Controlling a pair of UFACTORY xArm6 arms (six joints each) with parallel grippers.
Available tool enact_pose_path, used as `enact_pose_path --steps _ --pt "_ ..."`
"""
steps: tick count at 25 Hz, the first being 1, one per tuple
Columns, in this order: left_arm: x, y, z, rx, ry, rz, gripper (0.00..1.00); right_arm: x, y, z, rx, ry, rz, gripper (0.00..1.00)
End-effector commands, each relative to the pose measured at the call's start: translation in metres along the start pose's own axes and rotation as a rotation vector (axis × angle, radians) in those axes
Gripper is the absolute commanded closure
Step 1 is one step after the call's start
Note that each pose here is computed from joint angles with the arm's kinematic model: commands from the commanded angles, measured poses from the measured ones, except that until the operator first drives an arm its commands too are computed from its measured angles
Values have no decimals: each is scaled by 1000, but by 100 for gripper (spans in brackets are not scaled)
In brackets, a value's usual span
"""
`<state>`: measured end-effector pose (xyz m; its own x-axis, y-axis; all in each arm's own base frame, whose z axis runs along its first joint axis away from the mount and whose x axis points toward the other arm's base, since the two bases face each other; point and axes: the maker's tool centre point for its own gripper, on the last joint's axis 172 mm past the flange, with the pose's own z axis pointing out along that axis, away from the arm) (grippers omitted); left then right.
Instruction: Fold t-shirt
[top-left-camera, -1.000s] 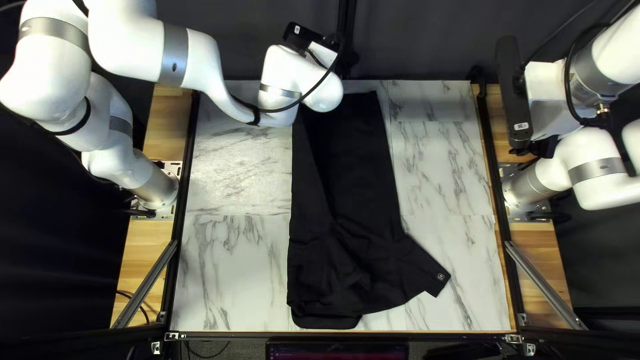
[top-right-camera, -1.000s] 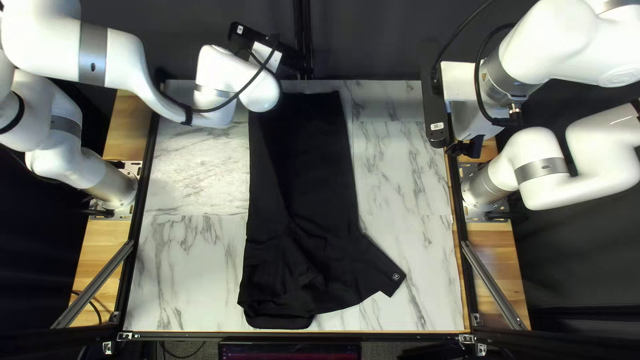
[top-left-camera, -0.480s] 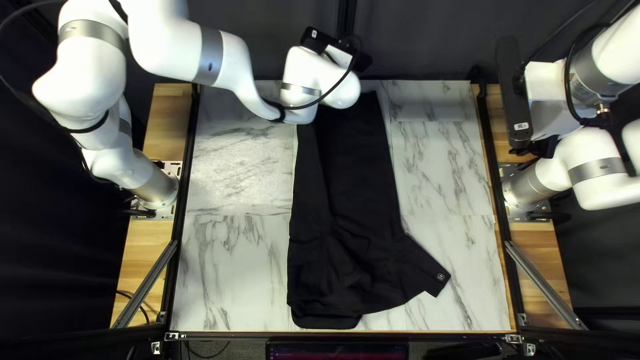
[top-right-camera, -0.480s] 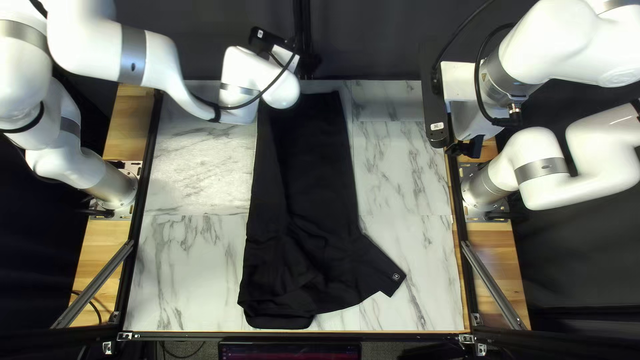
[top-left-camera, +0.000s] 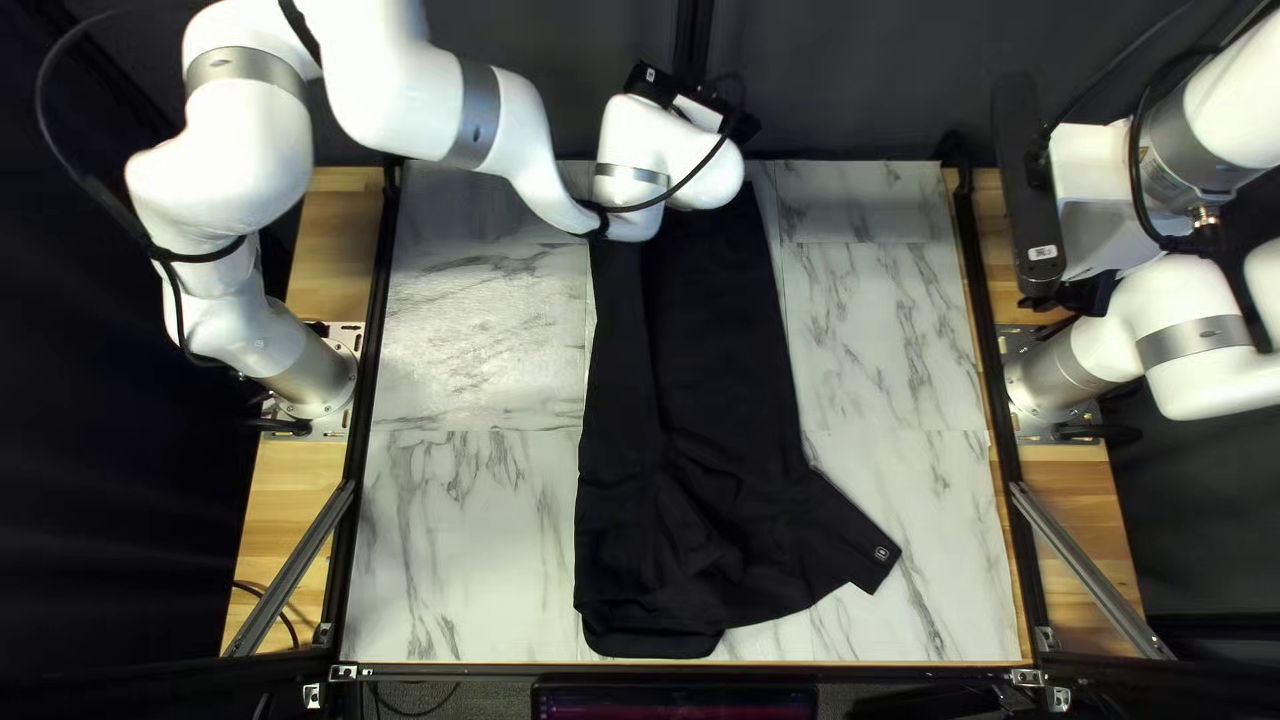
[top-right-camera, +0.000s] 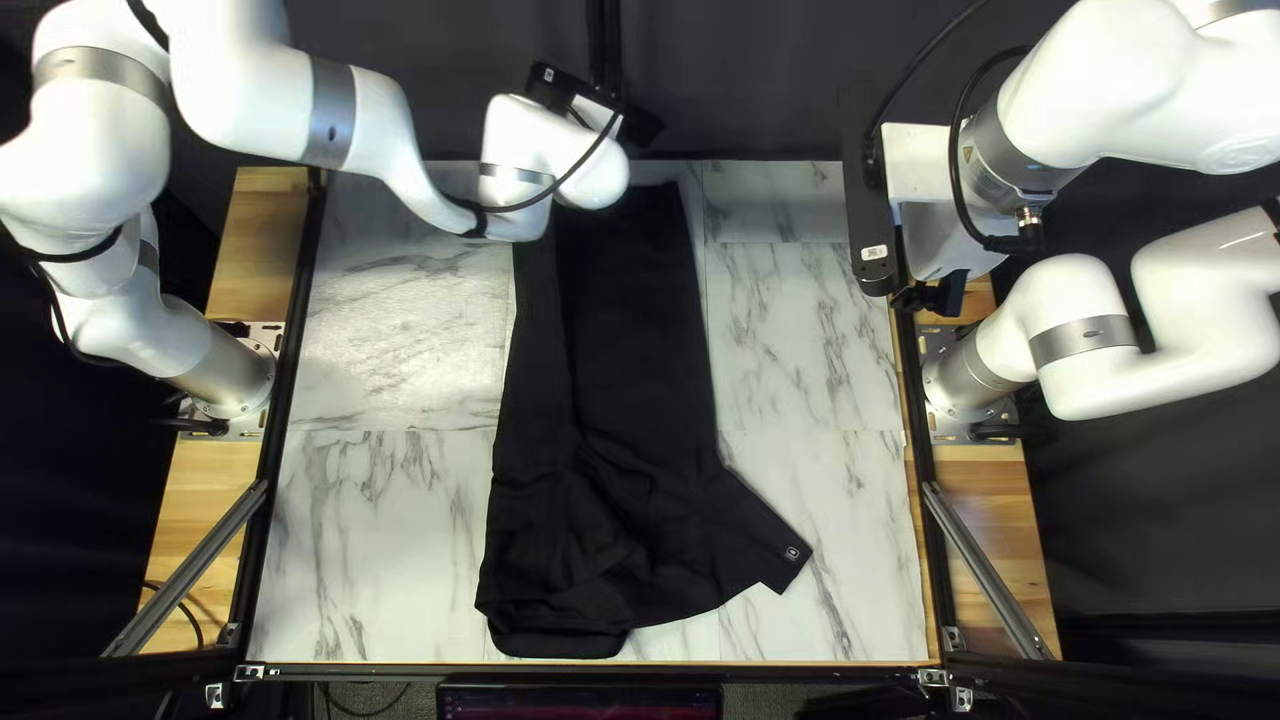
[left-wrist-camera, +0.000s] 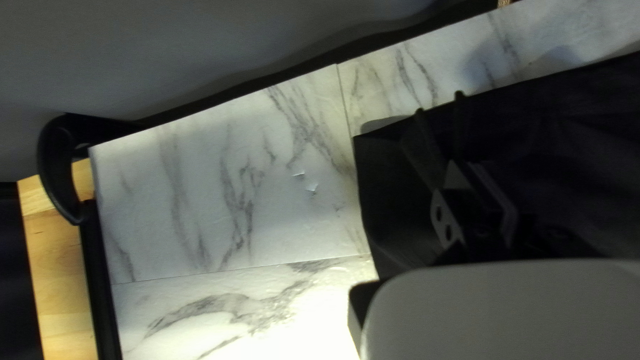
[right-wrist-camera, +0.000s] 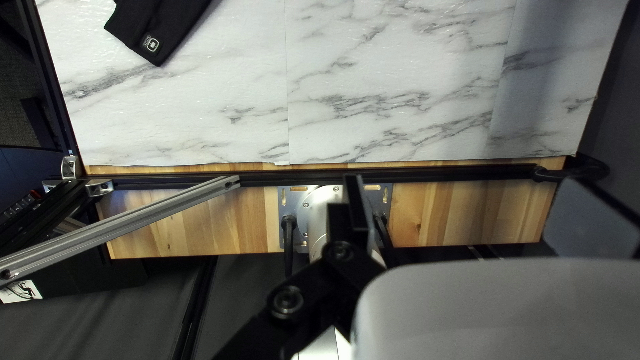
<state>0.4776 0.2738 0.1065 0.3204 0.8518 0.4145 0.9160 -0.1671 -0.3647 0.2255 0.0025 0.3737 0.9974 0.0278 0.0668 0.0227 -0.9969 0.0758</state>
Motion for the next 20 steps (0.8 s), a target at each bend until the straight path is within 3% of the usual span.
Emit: enact_pose_path --steps 1,17,19,20 --pt "-1 6 9 -15 -13 -4 100 0 0 0 0 0 0 0" --pt "1 38 32 -40 -58 -2 98 0 0 0 0 0 0 0" --pt "-1 36 29 -49 -65 11 0 0 0 0 0 0 0 0" --pt "-2 36 27 -55 -68 19 0 0 0 0 0 0 0 0"
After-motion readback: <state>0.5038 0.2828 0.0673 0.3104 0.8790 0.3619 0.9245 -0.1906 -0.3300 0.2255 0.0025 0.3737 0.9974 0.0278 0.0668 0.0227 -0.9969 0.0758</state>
